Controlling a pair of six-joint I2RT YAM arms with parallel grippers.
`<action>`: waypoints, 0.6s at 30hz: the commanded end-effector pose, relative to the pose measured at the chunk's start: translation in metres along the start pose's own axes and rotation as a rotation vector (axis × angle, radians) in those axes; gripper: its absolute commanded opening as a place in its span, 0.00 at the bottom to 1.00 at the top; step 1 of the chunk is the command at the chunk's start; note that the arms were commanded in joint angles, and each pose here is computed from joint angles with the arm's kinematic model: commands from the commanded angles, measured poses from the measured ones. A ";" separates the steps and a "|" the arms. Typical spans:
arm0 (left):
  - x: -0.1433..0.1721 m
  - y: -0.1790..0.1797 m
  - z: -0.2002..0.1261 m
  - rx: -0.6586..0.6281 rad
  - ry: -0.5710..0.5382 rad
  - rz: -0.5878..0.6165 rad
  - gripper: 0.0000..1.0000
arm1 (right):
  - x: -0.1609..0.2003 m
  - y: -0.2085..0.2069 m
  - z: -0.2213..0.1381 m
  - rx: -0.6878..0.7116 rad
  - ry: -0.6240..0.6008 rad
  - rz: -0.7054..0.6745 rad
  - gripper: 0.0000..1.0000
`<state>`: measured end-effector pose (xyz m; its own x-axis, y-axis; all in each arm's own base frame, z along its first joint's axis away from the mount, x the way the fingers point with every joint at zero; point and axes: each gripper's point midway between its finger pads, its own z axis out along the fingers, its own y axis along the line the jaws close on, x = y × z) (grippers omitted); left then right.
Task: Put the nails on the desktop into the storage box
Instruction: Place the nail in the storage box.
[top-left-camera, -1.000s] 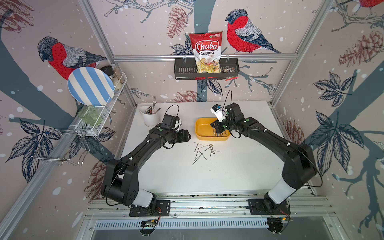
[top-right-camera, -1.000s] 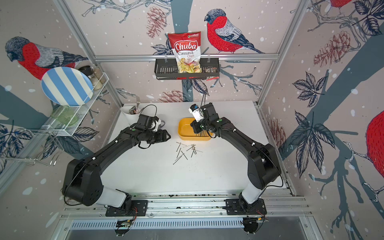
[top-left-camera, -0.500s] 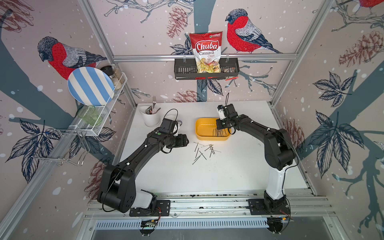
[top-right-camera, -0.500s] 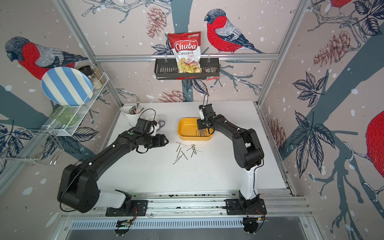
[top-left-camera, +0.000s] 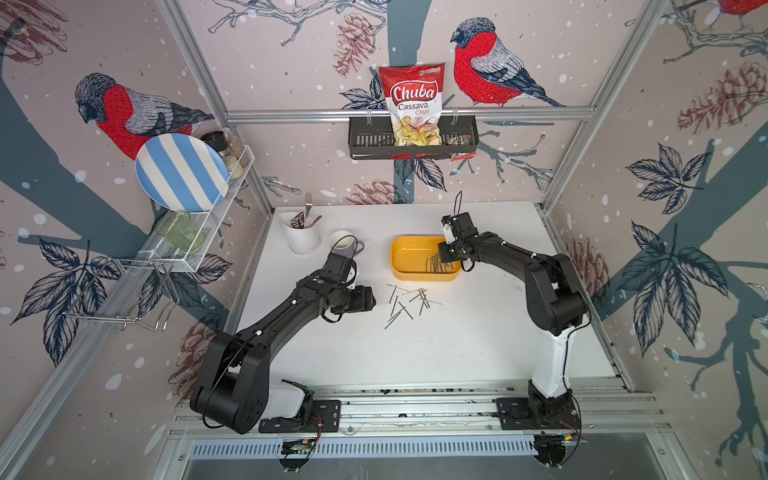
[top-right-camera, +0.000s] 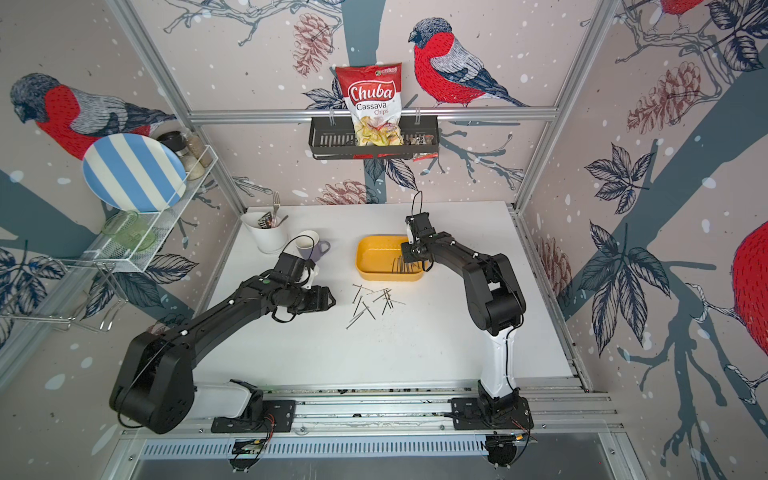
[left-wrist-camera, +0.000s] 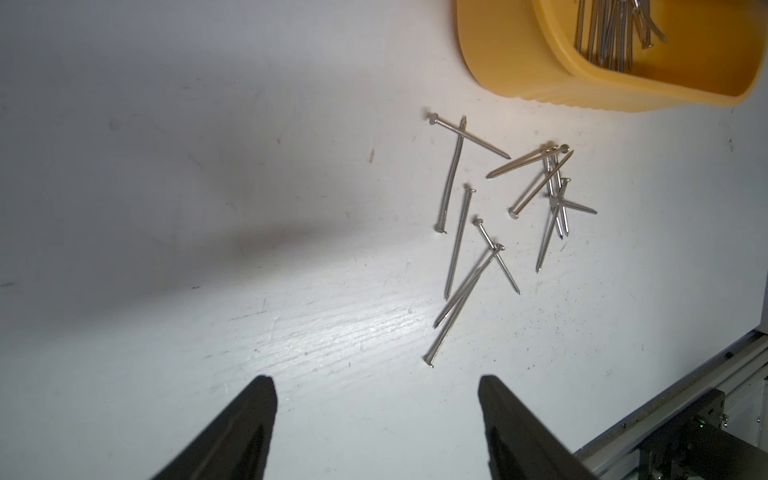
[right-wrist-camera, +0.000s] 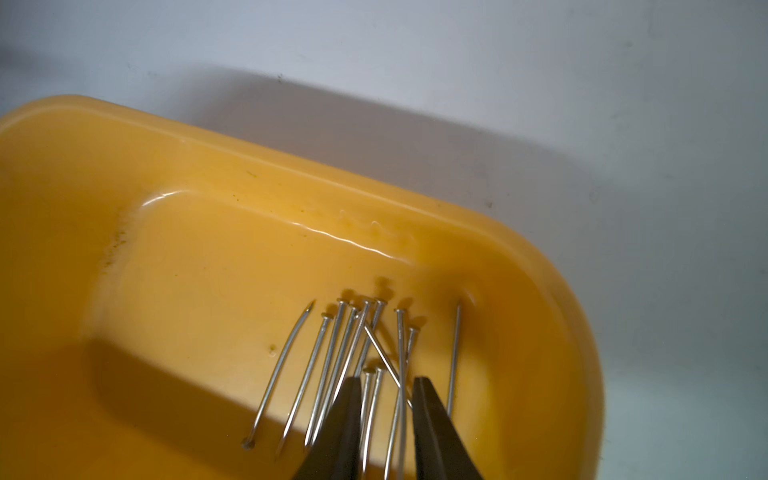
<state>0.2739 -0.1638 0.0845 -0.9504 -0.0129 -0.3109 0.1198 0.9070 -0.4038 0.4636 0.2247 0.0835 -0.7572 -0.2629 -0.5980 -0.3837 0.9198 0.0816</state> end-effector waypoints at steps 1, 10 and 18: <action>-0.002 -0.011 0.009 -0.003 -0.008 0.035 0.78 | -0.013 0.008 -0.022 -0.040 -0.047 -0.022 0.30; -0.020 -0.023 0.038 -0.022 -0.002 0.055 0.74 | -0.019 0.036 -0.092 -0.161 -0.160 -0.043 0.32; -0.036 -0.032 0.066 -0.081 0.051 0.139 0.67 | -0.011 0.046 -0.121 -0.185 -0.196 -0.057 0.32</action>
<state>0.3168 -0.2177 0.0544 -0.9483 0.0893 -0.3044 0.1940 0.9225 -0.3337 0.3938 0.2332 0.1835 -0.6383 -0.2396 -0.7316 -0.5116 0.8421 0.1705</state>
